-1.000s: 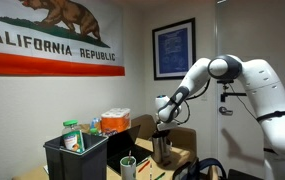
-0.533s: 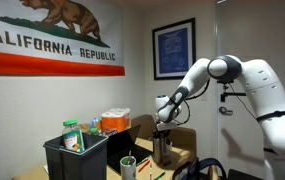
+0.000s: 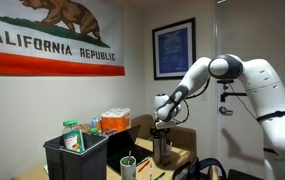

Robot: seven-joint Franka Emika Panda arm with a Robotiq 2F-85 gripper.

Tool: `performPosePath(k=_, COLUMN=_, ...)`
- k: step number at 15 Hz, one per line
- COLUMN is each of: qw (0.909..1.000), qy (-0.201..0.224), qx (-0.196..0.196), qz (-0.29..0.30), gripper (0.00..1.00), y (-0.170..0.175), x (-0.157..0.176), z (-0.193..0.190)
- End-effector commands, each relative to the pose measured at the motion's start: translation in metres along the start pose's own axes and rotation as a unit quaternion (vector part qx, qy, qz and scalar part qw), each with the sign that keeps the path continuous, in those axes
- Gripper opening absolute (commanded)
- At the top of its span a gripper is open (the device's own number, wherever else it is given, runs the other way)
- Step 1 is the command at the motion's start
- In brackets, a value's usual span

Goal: Move the silver cup to the left of the empty paper towel

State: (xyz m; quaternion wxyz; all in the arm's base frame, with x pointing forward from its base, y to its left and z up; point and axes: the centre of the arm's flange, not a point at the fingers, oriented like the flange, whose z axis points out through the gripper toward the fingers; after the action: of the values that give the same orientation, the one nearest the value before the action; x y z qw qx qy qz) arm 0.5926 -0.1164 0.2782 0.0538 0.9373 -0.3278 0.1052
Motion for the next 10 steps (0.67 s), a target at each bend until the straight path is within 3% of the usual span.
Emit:
performPosePath(k=1, qw=0.9999, qy=0.010, qx=-0.002, qz=-0.001, gripper=1.00, y=-0.009, x=-0.002, z=-0.037)
performPosePath(k=10, qw=0.9967, qy=0.047, qx=0.005, qz=-0.066, gripper=1.00, y=-0.057, x=-0.027, z=-0.168)
